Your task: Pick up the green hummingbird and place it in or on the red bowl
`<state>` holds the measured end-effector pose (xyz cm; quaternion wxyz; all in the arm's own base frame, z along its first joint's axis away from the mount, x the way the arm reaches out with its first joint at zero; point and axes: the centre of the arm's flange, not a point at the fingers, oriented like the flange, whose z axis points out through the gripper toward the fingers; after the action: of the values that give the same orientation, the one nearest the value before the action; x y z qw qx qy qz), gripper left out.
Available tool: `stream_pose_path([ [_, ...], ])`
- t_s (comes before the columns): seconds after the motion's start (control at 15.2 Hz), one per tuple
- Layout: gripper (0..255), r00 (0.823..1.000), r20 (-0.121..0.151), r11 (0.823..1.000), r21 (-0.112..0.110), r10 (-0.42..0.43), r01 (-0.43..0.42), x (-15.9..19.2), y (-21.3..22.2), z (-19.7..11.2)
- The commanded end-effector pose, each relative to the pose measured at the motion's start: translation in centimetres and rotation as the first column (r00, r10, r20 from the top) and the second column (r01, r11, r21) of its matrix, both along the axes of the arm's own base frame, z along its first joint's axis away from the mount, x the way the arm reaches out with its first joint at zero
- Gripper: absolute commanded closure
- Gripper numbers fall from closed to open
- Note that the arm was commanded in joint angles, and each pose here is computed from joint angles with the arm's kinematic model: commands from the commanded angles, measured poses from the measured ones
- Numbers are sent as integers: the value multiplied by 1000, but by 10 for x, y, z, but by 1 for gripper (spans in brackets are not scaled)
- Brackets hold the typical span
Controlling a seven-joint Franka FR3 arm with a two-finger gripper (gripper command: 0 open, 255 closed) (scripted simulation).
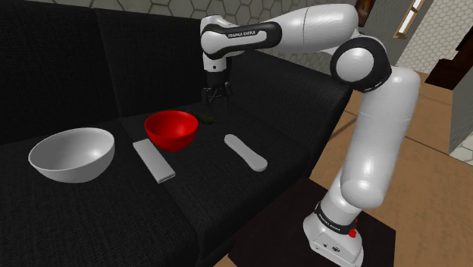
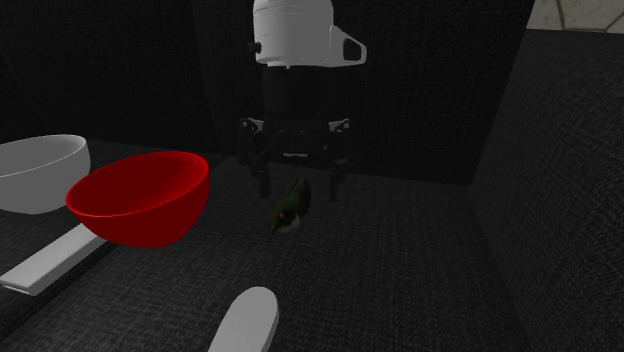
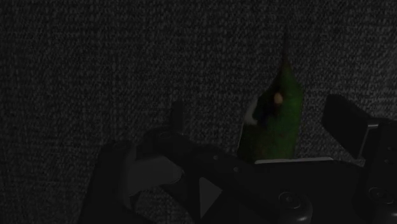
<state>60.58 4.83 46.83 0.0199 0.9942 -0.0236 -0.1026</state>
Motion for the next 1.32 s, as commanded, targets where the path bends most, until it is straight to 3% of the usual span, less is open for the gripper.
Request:
stream_pose_path([
  [0.0,0,1000,-14,1000,2,0,0,25,9,-11],
  [0.26,0,999,-41,1000,6,0,0,72,23,-35],
  [0.79,0,999,-41,1000,6,0,0,62,21,-74],
  [1.25,0,999,-41,1000,5,0,0,62,21,-74],
])
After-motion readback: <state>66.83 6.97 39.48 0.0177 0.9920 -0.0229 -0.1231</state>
